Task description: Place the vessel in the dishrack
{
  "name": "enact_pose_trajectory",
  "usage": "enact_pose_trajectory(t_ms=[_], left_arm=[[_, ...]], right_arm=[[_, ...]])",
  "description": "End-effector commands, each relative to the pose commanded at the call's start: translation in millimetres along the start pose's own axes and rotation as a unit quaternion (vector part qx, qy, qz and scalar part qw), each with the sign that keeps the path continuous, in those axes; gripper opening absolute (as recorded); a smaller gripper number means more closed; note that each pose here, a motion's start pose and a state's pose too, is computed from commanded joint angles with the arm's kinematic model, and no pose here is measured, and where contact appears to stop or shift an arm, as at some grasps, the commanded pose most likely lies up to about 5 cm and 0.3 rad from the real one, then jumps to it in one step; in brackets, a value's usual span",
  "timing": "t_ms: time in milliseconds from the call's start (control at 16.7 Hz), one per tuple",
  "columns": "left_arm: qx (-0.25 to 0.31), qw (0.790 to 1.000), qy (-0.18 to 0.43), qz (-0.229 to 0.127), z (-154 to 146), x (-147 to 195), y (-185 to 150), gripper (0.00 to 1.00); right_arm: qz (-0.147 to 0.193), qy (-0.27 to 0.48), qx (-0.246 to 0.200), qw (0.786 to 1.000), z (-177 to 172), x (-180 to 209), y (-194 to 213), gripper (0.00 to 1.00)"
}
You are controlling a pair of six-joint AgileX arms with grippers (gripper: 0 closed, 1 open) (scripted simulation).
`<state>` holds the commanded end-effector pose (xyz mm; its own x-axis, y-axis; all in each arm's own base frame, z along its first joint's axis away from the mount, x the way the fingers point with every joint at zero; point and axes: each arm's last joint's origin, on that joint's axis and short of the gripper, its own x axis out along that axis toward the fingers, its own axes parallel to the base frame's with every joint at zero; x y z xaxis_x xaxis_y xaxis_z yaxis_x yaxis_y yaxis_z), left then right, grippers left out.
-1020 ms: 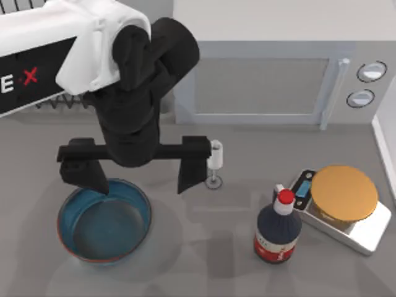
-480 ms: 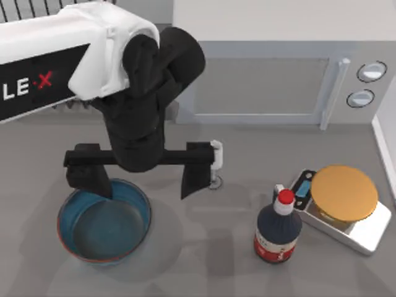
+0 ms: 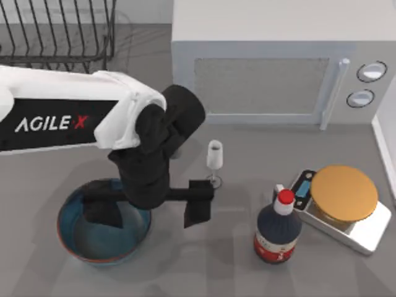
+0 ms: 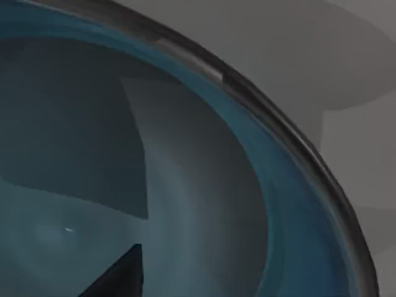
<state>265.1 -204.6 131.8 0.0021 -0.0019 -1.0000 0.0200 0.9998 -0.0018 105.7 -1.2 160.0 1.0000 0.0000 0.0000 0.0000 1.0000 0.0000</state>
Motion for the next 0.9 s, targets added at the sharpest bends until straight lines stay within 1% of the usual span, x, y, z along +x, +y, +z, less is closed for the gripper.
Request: enact_pose_trajectory(t_ms=[300, 900], left_arm=[[0.0, 1.0, 0.001, 0.001, -0.8, 3.8, 0.5, 1.0], [0.0, 1.0, 0.001, 0.001, -0.8, 3.8, 0.5, 0.25]], right_arm=[[0.0, 0.0, 0.0, 1.0, 0.0, 0.0, 0.0, 1.0], [0.0, 0.0, 0.0, 1.0, 0.0, 0.0, 0.0, 1.0]])
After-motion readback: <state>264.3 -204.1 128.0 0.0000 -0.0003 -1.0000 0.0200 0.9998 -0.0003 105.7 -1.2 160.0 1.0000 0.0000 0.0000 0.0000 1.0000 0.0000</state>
